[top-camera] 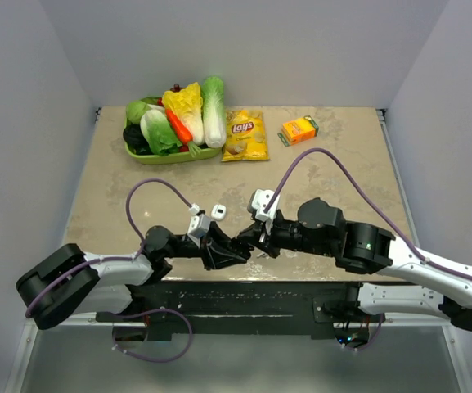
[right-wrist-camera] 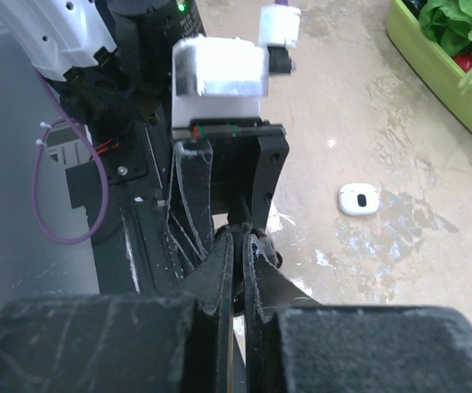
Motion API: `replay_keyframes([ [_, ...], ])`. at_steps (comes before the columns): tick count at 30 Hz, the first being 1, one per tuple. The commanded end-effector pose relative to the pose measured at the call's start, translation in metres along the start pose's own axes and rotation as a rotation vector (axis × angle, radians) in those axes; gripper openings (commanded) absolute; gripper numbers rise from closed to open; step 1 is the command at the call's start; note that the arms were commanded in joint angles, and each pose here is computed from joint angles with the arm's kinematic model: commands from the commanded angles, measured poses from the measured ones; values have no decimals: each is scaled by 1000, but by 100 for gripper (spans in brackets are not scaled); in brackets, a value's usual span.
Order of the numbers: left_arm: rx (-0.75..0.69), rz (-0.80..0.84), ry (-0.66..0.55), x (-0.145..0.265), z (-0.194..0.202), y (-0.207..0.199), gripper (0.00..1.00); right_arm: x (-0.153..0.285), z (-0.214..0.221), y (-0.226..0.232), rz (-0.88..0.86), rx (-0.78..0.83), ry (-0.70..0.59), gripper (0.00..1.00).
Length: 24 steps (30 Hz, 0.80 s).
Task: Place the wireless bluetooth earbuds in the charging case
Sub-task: Place the earbud in the charging case.
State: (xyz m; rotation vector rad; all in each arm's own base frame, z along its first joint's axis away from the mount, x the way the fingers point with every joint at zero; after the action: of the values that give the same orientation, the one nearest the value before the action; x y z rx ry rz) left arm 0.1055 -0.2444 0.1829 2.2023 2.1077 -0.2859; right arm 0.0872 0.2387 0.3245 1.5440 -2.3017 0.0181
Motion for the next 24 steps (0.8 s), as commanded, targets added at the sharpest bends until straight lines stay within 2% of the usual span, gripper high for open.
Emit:
replay_keyframes([
  [1, -394, 92, -379, 4, -64, -21, 0, -1, -20, 11, -60, 12, -34, 0],
  [10, -408, 107, -383, -1, -68, -18, 0, -6, -14, 7, -31, 8, -20, 0],
  [15, -433, 109, -402, -12, -83, -11, 0, 1, -25, 9, -38, 11, -71, 0],
  [24, -528, 120, -328, -42, -117, 10, 0, 27, -58, 10, -12, 20, -195, 0],
])
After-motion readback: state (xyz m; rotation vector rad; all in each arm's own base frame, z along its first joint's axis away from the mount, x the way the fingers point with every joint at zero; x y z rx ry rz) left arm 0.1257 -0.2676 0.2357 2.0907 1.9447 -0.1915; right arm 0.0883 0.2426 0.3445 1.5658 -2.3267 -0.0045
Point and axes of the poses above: each gripper's point midway between its finger pads, its own x axis back along the fingers, its own y axis along the line the jaws close on, z = x × y, the point moved 7 cm from there along x, back along the fingers, and after that the axes turned 12 degrees about -x, right-handed, at the moved point
